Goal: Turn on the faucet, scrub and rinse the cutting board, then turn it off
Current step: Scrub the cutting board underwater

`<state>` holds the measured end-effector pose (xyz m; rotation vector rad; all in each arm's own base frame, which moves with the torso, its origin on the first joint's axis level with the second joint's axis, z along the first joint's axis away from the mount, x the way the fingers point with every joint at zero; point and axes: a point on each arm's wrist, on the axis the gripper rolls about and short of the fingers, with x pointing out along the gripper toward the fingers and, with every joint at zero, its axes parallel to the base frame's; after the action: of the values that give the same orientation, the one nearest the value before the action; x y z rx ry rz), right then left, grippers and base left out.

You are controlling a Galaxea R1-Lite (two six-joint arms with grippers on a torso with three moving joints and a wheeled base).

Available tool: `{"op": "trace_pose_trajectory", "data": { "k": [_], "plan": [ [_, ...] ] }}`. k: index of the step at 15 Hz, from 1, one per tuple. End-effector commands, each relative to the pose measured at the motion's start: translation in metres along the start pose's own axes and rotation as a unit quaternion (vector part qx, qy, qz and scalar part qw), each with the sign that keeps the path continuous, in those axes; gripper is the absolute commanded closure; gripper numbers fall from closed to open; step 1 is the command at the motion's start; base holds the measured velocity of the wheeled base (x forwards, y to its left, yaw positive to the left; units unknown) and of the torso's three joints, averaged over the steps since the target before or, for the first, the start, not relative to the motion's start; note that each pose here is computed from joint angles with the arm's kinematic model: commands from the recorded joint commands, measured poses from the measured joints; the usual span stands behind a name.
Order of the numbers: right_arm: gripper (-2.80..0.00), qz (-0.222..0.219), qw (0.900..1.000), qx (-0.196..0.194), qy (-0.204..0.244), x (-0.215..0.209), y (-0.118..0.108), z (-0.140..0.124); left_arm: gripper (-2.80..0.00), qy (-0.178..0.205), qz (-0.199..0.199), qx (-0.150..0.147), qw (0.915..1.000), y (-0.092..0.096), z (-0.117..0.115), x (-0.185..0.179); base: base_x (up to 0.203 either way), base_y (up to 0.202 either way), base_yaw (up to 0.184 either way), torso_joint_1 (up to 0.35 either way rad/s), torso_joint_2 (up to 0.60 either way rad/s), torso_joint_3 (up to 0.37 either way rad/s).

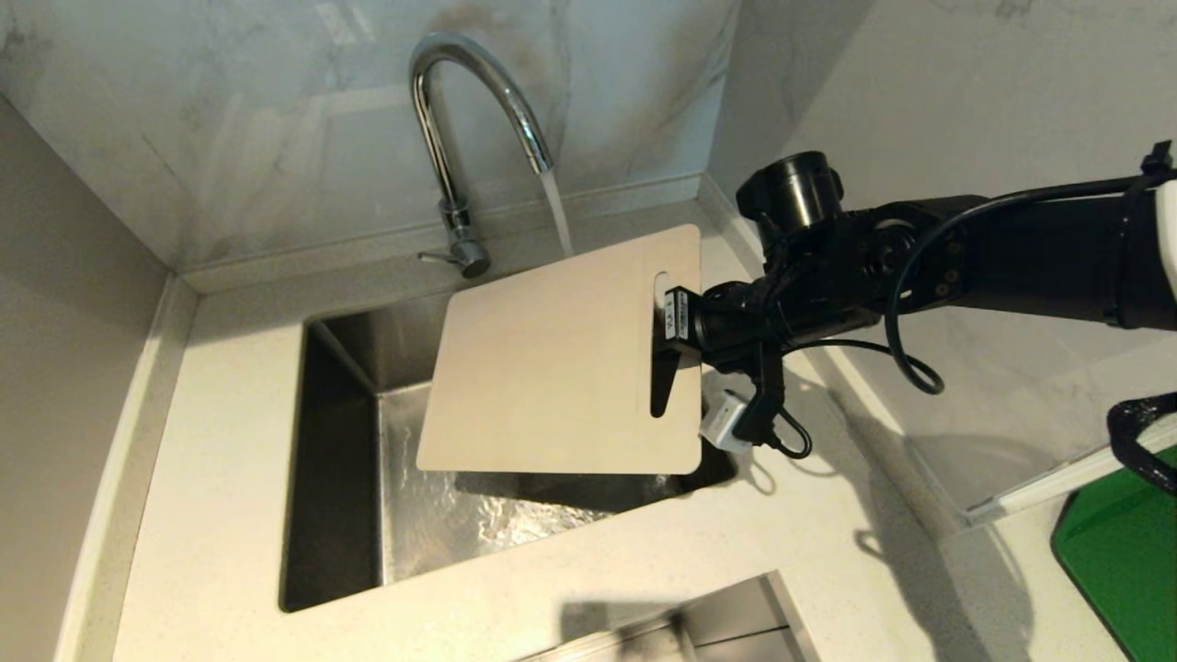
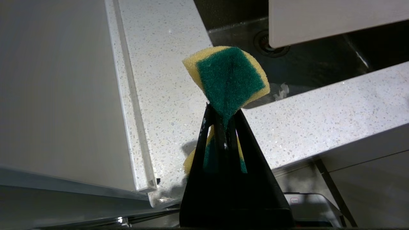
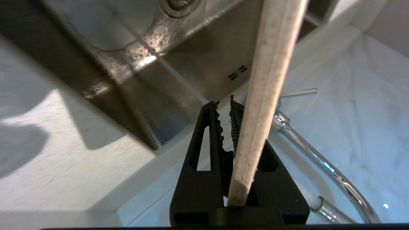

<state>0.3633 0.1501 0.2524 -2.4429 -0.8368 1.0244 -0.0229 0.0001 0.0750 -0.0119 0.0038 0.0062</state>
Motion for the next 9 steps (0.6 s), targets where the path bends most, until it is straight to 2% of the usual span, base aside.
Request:
{"op": "trace_pose_trajectory", "data": {
  "k": [1, 9],
  "plan": [
    [0.00, -0.008, 1.000, -0.001, -0.017, 0.0194, 0.0099, -0.0008, 0.00, 0.002, 0.001, 0.000, 1.0000, 0.0000, -0.0008, 0.0003, 0.000, 0.000, 0.000, 0.000, 0.00, 0.000],
    [0.00, 0.000, 0.999, 0.008, -0.032, 0.0243, 0.0160, 0.0029, 0.00, 0.002, 0.001, 0.000, 1.0000, 0.0000, -0.0008, 0.0003, 0.000, 0.000, 0.000, 0.000, 0.00, 0.000]
  ]
}}
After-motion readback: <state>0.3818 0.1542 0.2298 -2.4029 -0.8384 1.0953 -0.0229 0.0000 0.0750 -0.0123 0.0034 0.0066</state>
